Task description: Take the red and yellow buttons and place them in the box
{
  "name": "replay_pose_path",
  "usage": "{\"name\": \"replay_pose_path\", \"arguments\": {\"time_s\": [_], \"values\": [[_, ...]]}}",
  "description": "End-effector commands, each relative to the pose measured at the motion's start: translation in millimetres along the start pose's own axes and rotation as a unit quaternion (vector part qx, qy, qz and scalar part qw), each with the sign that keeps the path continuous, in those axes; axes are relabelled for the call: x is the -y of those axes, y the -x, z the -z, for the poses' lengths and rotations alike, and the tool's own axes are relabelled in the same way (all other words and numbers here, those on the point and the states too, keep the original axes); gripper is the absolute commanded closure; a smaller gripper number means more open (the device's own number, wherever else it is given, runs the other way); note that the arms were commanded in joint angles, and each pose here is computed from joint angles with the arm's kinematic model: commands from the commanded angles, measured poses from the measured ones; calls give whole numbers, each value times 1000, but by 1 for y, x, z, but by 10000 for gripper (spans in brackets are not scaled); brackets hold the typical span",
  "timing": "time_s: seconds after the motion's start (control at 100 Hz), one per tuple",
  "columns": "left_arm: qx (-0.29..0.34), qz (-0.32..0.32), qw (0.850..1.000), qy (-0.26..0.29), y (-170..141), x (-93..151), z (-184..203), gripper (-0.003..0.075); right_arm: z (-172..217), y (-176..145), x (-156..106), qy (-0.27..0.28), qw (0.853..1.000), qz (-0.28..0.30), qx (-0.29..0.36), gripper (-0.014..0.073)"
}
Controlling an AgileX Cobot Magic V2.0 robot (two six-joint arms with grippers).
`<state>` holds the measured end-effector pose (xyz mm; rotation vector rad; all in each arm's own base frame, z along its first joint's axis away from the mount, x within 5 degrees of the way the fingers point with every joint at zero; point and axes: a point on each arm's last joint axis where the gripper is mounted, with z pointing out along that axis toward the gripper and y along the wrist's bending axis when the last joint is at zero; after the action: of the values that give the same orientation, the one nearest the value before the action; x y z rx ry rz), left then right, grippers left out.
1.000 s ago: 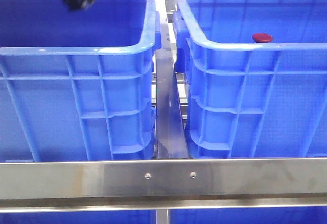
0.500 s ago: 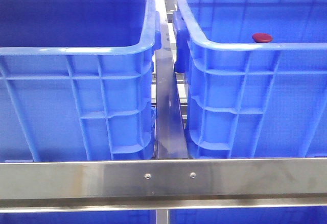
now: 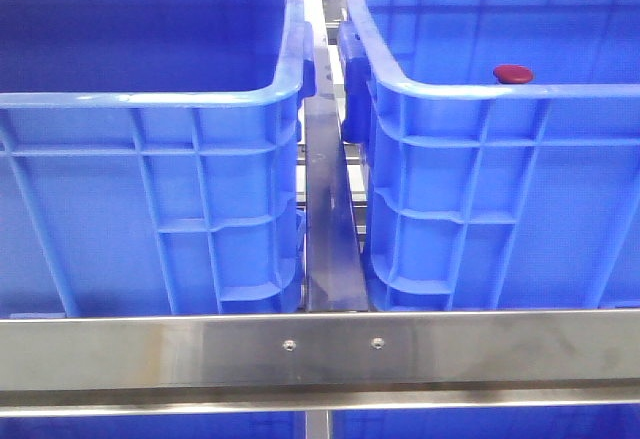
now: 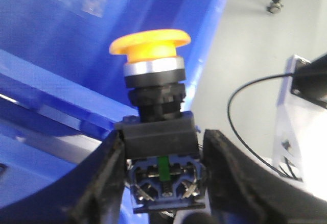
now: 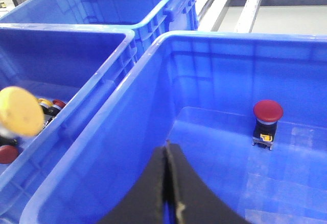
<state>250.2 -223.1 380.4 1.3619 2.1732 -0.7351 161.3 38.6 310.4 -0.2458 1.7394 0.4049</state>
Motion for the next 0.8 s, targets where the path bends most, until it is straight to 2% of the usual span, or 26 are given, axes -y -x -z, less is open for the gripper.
{"name": "replay_pose_path", "arguments": {"time_s": [0.0, 0.18, 0.3, 0.39, 0.54, 0.61, 0.7, 0.79], "values": [[44, -14, 999, -16, 9, 18, 22, 533, 3, 10, -3, 9, 1000, -11, 22, 657], [39, -14, 999, -20, 9, 19, 22, 533, 3, 10, -3, 10, 1000, -11, 22, 650], [39, -14, 999, -20, 9, 19, 22, 533, 3, 10, -6, 25, 999, -10, 21, 585], [39, -14, 999, -20, 9, 19, 22, 533, 3, 12, -9, 40, 999, -8, 23, 459], [39, -14, 999, -20, 9, 19, 22, 533, 3, 16, -13, 64, 998, -7, 27, 88], [39, -14, 999, -20, 9, 19, 22, 533, 2, 19, -17, 89, 995, -20, 29, -32], [39, -14, 999, -20, 9, 19, 22, 533, -3, 23, -21, 126, 989, -70, 21, -57], [39, -14, 999, -20, 9, 19, 22, 533, -11, 30, -24, 166, 974, -153, 1, -47]]}}
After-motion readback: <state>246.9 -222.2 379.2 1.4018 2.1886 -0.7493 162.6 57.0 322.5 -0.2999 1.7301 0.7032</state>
